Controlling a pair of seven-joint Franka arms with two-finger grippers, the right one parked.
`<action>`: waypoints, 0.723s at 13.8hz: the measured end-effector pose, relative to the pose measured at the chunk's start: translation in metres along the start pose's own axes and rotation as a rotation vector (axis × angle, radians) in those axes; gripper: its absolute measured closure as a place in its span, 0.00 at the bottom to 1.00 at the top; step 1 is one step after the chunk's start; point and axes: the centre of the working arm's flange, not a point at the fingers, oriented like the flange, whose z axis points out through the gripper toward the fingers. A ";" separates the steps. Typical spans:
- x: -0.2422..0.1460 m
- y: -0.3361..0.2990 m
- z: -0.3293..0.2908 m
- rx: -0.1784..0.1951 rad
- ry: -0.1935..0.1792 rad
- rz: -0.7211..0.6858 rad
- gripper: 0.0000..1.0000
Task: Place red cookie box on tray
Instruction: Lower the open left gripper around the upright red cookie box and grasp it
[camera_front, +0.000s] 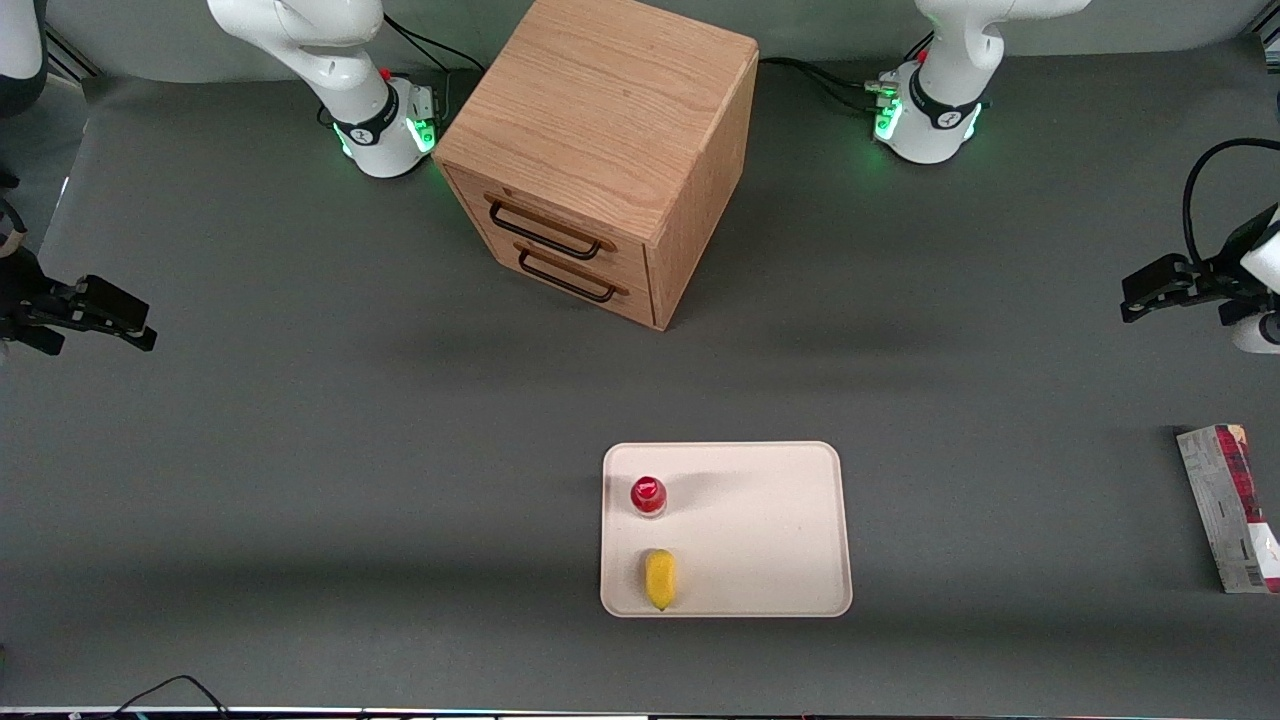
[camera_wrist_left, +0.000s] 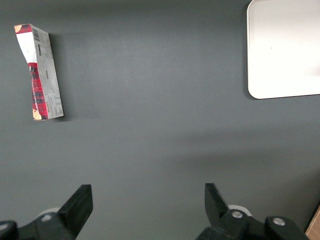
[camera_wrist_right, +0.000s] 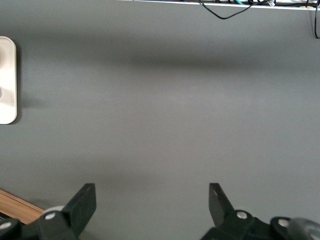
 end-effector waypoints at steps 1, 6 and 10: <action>0.000 0.000 -0.001 0.000 0.001 0.000 0.00; 0.005 -0.003 0.022 0.003 -0.032 -0.005 0.00; 0.027 -0.048 0.058 0.028 -0.013 -0.072 0.00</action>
